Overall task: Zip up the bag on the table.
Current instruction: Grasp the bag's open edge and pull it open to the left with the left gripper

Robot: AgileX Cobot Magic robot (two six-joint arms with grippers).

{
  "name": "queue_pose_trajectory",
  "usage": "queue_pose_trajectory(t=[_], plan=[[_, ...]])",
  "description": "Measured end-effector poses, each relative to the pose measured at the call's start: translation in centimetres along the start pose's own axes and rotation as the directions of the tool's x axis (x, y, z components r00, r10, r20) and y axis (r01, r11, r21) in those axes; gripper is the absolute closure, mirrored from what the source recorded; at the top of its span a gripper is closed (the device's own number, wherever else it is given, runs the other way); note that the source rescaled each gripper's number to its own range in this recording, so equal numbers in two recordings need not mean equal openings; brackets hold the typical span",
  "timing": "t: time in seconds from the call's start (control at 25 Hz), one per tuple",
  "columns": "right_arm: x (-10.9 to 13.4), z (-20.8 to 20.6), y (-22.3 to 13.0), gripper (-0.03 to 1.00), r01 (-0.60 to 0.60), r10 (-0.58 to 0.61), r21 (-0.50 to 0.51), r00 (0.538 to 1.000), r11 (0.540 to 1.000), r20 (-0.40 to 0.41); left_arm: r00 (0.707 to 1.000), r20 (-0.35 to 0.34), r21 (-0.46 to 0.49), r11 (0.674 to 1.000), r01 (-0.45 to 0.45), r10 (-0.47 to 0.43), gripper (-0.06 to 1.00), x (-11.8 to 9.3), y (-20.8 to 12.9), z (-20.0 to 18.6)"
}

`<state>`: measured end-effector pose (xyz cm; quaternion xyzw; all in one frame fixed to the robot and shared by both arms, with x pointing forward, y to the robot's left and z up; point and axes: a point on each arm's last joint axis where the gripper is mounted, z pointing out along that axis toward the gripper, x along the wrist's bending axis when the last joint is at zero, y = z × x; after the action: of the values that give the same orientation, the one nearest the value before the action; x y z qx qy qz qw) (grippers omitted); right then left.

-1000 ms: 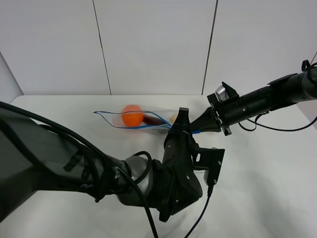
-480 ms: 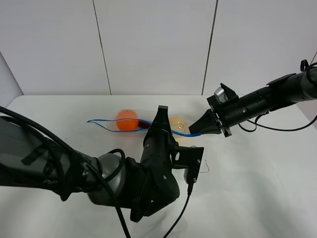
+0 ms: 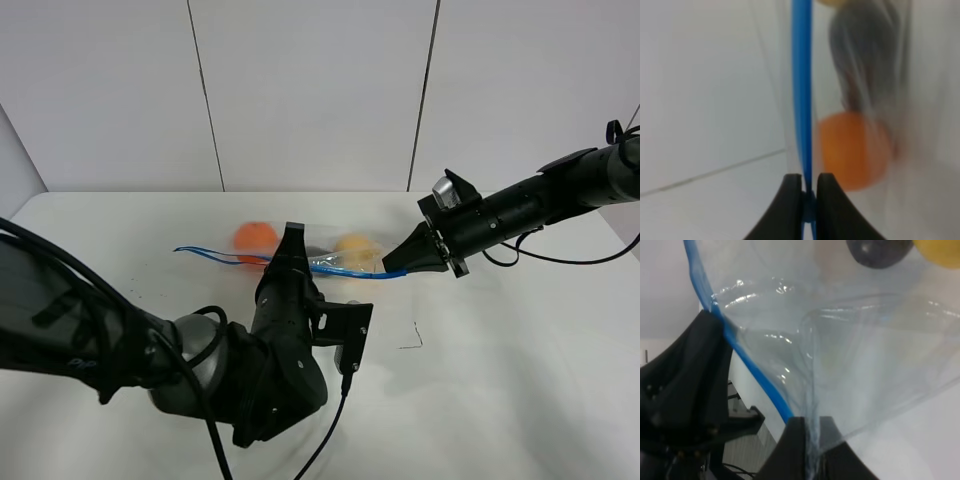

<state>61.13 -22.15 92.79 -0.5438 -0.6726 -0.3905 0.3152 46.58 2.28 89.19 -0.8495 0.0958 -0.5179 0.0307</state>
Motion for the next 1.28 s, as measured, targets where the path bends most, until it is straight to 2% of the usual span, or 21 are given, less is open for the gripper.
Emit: queue_pose_trajectory(t=[0.48,0.68,1.28], plan=[[-0.1,0.0,0.0,0.97,0.0,0.0,-0.005,1.0,1.0,0.008,0.997,0.034,0.102,0.993,0.06,-0.064,0.94,0.6,-4.7,1.4],[-0.1,0.0,0.1,0.97,0.0,0.0,-0.006,1.0,1.0,0.008,0.993,0.041,0.152,0.983,0.106,-0.113,0.94,0.8,-6.1,2.4],[-0.1,0.0,0.1,0.97,0.0,0.0,-0.008,1.0,1.0,0.009,0.983,0.048,0.259,0.952,0.161,-0.179,0.94,1.2,-9.7,4.4]])
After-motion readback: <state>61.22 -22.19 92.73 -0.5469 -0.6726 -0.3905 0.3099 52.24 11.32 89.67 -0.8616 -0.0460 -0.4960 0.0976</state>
